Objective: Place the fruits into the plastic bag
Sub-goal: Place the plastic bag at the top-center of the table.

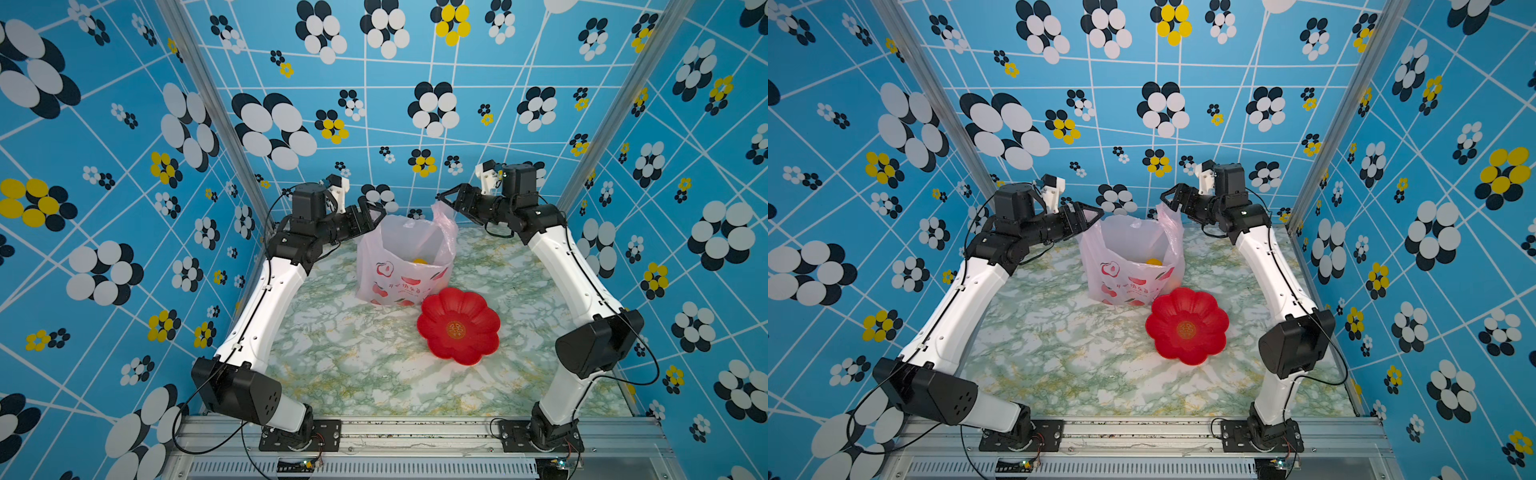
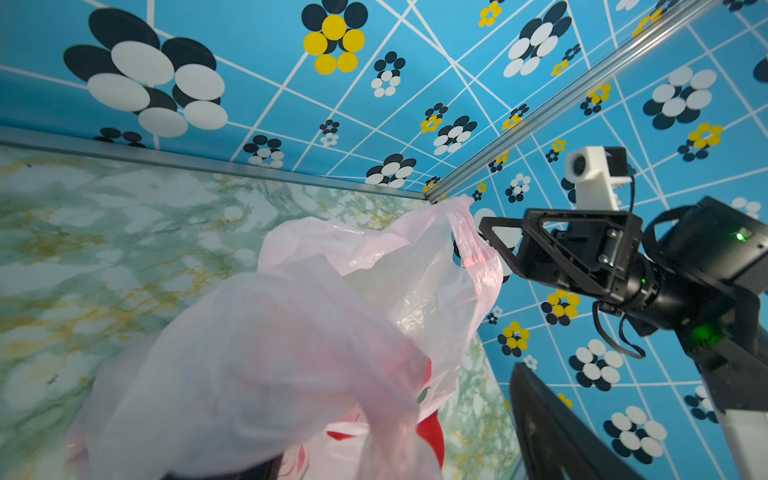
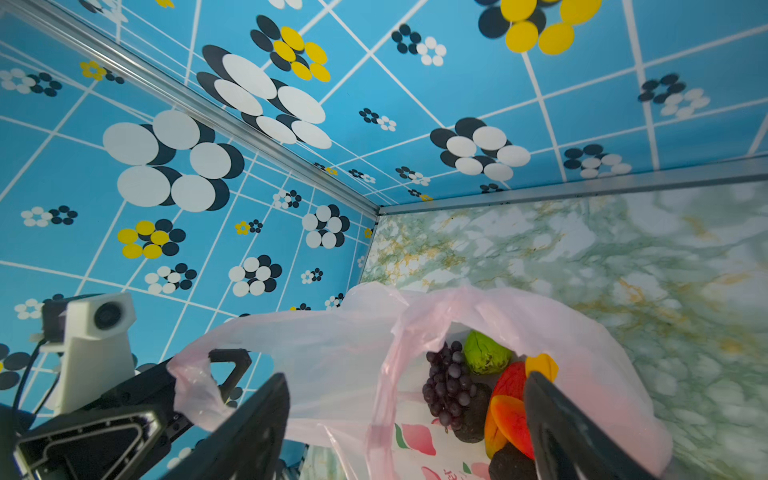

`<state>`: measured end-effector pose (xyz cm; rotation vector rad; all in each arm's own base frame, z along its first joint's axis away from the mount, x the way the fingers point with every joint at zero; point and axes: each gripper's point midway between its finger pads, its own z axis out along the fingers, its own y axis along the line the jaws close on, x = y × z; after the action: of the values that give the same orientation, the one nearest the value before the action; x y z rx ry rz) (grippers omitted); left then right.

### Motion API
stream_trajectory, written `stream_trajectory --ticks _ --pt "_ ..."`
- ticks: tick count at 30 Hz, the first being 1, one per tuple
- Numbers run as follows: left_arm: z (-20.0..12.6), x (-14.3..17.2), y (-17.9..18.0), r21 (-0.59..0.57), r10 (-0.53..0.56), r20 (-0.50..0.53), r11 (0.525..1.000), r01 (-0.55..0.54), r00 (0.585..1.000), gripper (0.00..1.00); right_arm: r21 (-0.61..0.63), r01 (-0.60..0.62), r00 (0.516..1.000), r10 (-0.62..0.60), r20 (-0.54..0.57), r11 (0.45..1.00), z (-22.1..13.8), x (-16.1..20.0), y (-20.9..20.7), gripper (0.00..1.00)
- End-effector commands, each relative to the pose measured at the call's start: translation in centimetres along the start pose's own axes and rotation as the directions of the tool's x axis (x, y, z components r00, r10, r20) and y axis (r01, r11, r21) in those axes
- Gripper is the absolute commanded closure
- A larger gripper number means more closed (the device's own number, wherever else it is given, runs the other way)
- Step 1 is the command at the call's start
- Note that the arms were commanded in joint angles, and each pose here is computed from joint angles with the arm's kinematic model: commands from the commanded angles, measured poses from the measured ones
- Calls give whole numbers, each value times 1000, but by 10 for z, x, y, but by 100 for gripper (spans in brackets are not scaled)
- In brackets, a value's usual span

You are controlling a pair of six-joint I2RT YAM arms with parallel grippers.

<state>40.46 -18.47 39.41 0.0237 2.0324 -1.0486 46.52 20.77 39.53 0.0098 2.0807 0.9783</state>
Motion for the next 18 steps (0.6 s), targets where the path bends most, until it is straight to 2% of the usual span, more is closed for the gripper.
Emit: stream_trajectory --ticks 1,4,7,14,18 --pt "-31 4 -12 -46 66 -3 997 -66 998 1 163 47 999 -49 8 986 -39 1 -16 1" --pt "-54 22 3 -162 61 -32 985 -66 998 1 259 67 998 -68 -7 963 -66 10 -24 1" --pt "-82 33 5 -223 87 -17 971 -88 996 1 319 97 995 -99 -10 943 -91 19 -28 1" --pt "-141 49 1 -305 140 69 946 -113 988 1 384 130 981 -174 84 914 -141 34 -34 1" --pt "-162 67 20 -393 124 100 916 -75 987 1 412 134 965 -214 154 901 -159 52 -49 1"
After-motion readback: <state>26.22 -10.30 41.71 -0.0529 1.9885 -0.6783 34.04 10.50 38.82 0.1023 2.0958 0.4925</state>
